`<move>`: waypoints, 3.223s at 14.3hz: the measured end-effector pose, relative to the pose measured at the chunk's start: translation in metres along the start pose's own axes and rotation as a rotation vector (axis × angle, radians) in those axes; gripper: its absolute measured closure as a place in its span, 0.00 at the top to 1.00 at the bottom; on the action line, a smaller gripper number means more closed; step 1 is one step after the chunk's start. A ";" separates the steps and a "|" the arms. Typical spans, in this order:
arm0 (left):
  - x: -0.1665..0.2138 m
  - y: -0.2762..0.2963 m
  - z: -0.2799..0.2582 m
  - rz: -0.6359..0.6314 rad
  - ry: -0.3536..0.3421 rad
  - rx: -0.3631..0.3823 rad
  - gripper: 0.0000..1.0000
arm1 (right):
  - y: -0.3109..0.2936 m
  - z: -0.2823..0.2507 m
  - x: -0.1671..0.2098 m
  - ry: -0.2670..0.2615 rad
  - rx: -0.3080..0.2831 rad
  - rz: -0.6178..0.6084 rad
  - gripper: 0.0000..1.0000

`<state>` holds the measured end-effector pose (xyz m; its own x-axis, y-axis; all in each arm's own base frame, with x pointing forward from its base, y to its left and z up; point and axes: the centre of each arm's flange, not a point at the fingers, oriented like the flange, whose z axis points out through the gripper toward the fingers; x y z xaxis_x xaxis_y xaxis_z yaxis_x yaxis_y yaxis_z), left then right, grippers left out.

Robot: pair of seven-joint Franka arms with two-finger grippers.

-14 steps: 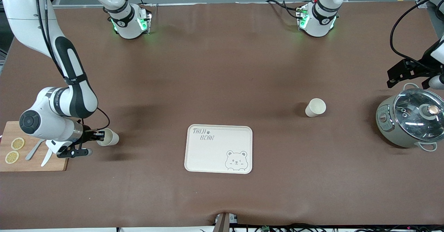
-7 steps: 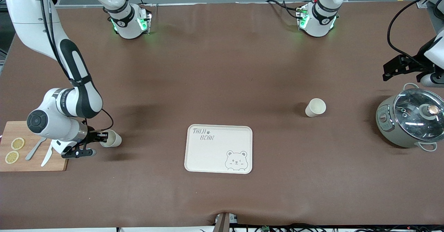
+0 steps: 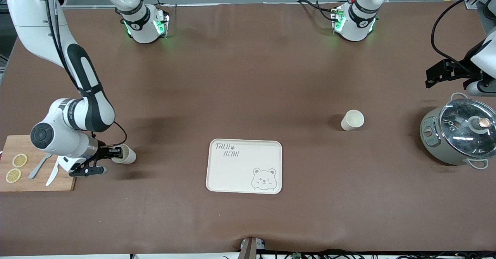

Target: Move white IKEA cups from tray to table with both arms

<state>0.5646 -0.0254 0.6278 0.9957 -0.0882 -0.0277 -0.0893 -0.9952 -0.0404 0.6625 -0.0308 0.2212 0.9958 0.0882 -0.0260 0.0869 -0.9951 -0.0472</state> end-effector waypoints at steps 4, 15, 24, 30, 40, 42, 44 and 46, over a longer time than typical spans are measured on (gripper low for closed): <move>0.001 -0.001 0.001 -0.001 -0.002 0.000 1.00 | 0.000 0.000 0.000 0.000 0.000 0.000 0.90; 0.002 0.001 -0.001 0.001 0.002 0.000 1.00 | -0.005 -0.068 0.012 -0.044 0.018 -0.011 1.00; 0.003 0.001 0.002 0.003 -0.002 0.000 1.00 | -0.019 -0.228 -0.007 -0.103 0.041 -0.036 1.00; 0.003 0.002 0.002 0.004 -0.002 0.000 1.00 | -0.021 -0.325 -0.042 -0.065 -0.004 -0.044 1.00; 0.004 0.003 0.001 0.005 -0.001 0.000 1.00 | -0.007 -0.434 -0.122 -0.008 -0.009 0.004 1.00; 0.004 0.003 0.001 0.005 -0.001 0.000 1.00 | -0.009 -0.433 -0.122 -0.013 -0.008 0.026 1.00; 0.004 0.003 0.001 0.005 -0.001 0.000 1.00 | -0.012 -0.433 -0.122 -0.019 -0.007 0.040 1.00; 0.004 0.003 0.002 0.005 -0.002 0.000 1.00 | -0.013 -0.432 -0.122 -0.021 -0.007 0.045 1.00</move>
<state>0.5681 -0.0282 0.6260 0.9952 -0.0928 -0.0296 -0.0940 -0.9947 -0.0406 0.5525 -0.0479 0.6568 0.9978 0.0443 -0.0485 0.0425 -0.9983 -0.0389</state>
